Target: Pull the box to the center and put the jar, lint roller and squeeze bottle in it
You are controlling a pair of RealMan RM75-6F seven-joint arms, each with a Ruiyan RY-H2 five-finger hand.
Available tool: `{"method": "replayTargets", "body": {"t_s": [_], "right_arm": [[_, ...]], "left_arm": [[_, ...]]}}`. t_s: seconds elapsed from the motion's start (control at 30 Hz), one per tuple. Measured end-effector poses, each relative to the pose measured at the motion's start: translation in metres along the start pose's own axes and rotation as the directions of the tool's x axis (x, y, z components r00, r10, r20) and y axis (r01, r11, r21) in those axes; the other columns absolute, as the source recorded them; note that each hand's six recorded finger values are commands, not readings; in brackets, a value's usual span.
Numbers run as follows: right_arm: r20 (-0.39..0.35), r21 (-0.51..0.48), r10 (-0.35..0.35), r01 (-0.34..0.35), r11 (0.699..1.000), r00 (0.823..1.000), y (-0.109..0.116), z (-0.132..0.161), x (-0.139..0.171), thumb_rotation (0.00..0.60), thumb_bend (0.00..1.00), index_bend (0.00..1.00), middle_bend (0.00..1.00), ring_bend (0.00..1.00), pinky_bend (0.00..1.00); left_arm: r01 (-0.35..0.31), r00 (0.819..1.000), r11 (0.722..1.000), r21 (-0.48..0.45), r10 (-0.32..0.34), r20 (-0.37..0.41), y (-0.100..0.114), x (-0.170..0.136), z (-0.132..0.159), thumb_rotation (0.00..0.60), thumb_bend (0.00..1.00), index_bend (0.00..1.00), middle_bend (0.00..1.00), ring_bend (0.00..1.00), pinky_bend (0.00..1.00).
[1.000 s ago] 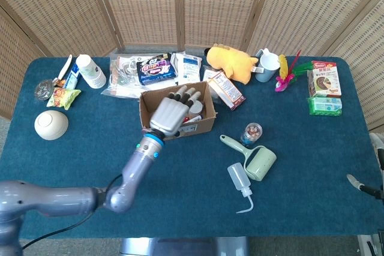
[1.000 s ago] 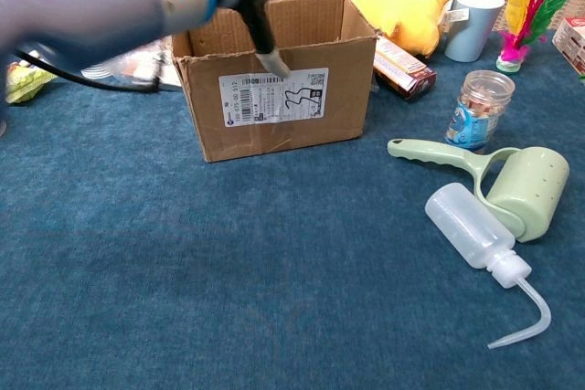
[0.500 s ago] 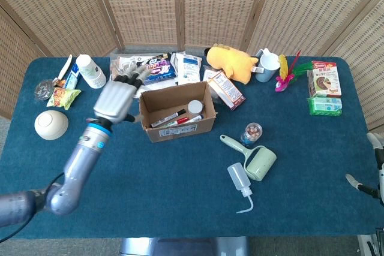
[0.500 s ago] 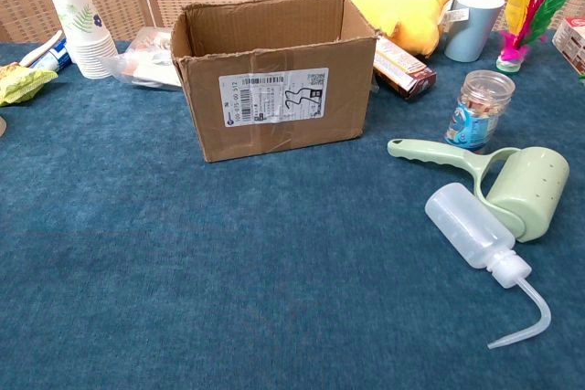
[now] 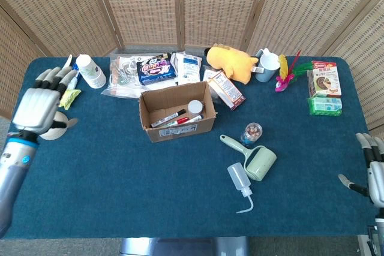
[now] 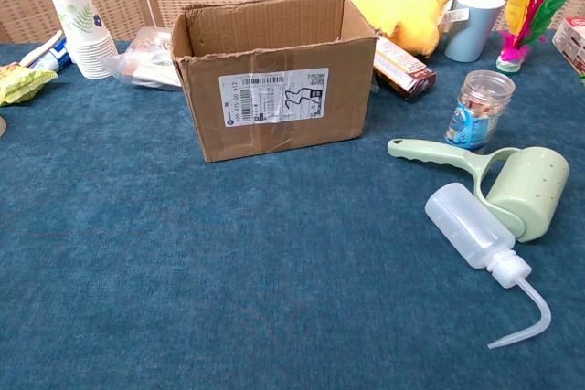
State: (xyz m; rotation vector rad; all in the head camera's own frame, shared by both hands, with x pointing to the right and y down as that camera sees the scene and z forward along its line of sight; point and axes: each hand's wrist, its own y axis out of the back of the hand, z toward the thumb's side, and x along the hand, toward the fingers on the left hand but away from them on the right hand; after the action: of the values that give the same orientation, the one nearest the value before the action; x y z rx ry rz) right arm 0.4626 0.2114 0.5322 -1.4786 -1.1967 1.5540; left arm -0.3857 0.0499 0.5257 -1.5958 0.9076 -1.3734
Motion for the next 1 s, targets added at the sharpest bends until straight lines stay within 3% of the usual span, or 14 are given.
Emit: {"method": "replayTargets", "body": {"t_s": [0.2,0.37,0.67,1.0], "right_arm": [[-0.077,0.034,-0.005,0.007,0.999,0.997,-0.002,0.026,-0.014,0.6,0.0,0.08,0.01,0.0,0.13],[-0.157,-0.005,0.026,-0.028,1.0,0.987,-0.006,0.055,-0.029,0.6,0.0,0.11,0.06,0.05,0.22],[-0.305,-0.036,0.164,-0.184,0.982,0.938,-0.024,0.115,-0.06,0.6,0.0,0.12,0.07,0.06,0.22],[-0.382,-0.01,0.274,-0.301,0.954,0.883,-0.06,0.175,-0.089,0.6,0.0,0.14,0.07,0.06,0.23]], "left_arm": [[0.017,0.998,0.999,-0.03,-0.018,-0.052,-0.006,-0.046,-0.039,0.6,0.05,0.0,0.0,0.0,0.07],[0.016,0.996,0.995,-0.098,-0.025,-0.087,-0.013,-0.076,-0.055,0.6,0.05,0.0,0.0,0.0,0.07],[0.061,0.983,0.97,-0.235,-0.099,-0.154,-0.029,-0.099,-0.071,0.6,0.05,0.0,0.0,0.0,0.07],[0.042,0.987,0.96,-0.278,-0.083,-0.135,-0.035,-0.11,-0.073,0.6,0.05,0.0,0.0,0.0,0.07]]}}
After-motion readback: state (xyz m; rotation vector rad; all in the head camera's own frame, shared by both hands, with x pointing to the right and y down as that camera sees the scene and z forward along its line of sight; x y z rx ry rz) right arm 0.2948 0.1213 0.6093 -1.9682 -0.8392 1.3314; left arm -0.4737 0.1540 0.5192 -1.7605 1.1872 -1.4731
